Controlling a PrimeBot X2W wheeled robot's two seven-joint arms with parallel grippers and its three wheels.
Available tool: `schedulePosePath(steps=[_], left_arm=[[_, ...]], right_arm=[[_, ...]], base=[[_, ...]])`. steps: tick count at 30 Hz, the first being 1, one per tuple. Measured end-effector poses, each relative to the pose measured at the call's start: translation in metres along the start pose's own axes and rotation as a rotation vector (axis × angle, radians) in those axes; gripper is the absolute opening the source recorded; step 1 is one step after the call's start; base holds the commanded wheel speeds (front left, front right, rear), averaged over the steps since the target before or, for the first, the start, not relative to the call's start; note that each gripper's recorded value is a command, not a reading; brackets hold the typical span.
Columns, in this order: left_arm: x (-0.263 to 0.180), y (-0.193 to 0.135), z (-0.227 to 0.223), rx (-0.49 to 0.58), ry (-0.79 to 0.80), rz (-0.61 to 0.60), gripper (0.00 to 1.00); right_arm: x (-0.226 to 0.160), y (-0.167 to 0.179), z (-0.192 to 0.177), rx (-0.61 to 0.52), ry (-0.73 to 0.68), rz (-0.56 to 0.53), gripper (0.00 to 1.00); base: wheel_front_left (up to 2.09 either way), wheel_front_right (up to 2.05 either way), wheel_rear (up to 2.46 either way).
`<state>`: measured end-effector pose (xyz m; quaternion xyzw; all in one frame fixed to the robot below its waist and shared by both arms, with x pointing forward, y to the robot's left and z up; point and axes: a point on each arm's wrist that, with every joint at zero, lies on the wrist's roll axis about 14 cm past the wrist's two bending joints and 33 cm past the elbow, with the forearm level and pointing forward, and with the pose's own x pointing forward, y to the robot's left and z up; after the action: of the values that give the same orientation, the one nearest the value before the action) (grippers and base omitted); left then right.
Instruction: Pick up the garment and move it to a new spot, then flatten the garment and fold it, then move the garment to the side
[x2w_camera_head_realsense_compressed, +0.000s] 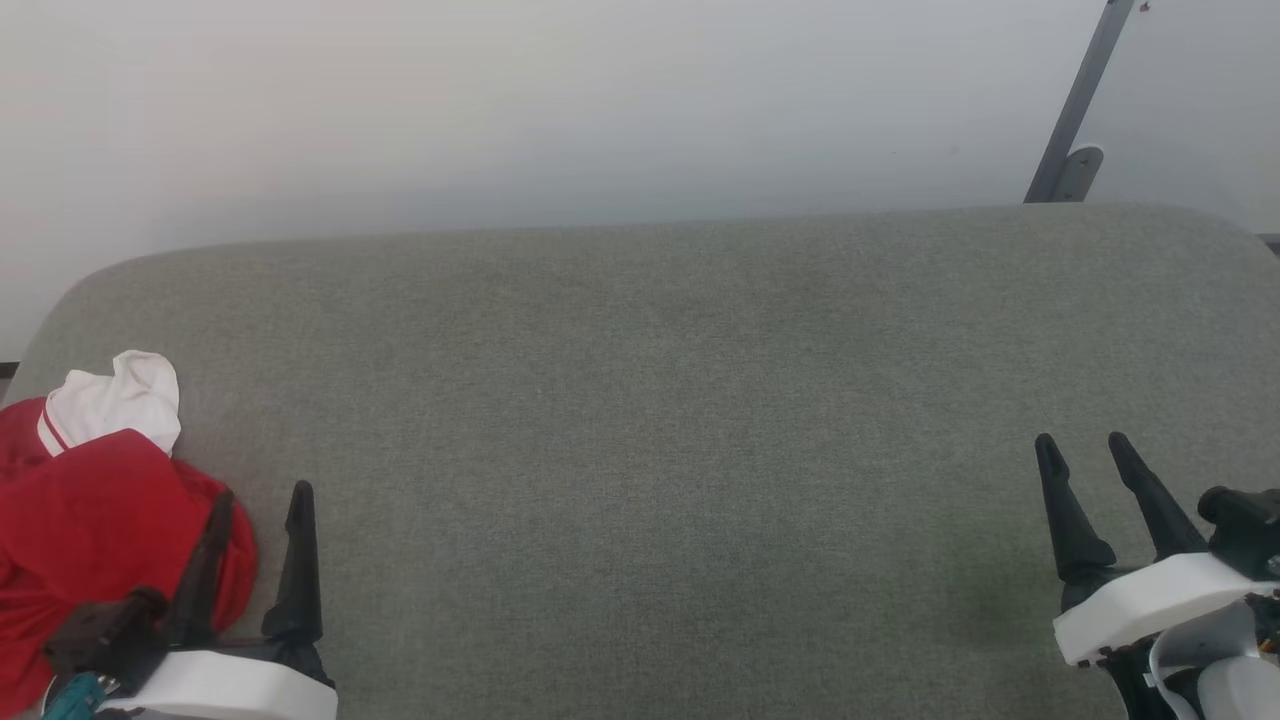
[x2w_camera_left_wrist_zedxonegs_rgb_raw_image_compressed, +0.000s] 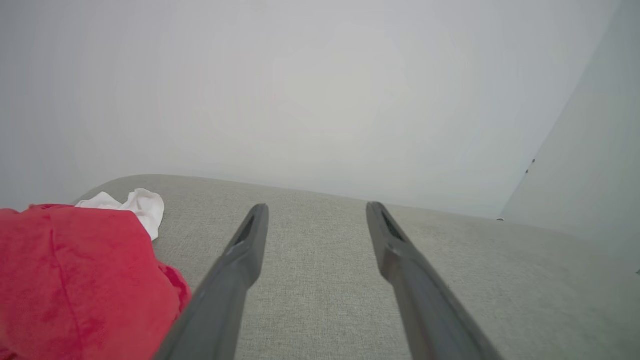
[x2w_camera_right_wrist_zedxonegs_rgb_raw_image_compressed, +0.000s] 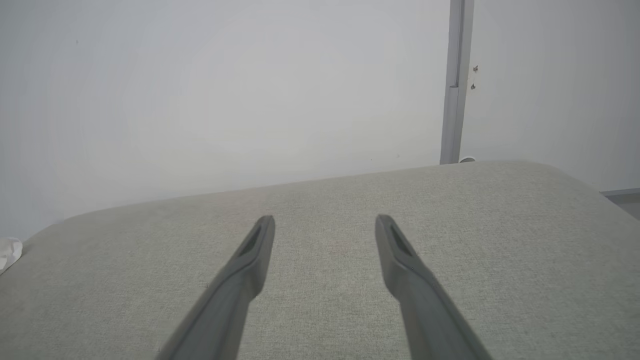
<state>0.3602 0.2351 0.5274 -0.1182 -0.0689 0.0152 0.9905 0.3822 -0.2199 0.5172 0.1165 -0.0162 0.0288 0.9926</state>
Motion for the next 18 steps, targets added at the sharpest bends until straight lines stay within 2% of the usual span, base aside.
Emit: schedulePosePath(steps=[18], left_arm=[[-0.0002,-0.0034,0.0045,0.108,-0.022,-0.03,1.0]], right_arm=[[0.0023,0.0023,0.0033,-0.119,-0.014,0.025,1.0]], base=[[0.0,0.0,0.0]])
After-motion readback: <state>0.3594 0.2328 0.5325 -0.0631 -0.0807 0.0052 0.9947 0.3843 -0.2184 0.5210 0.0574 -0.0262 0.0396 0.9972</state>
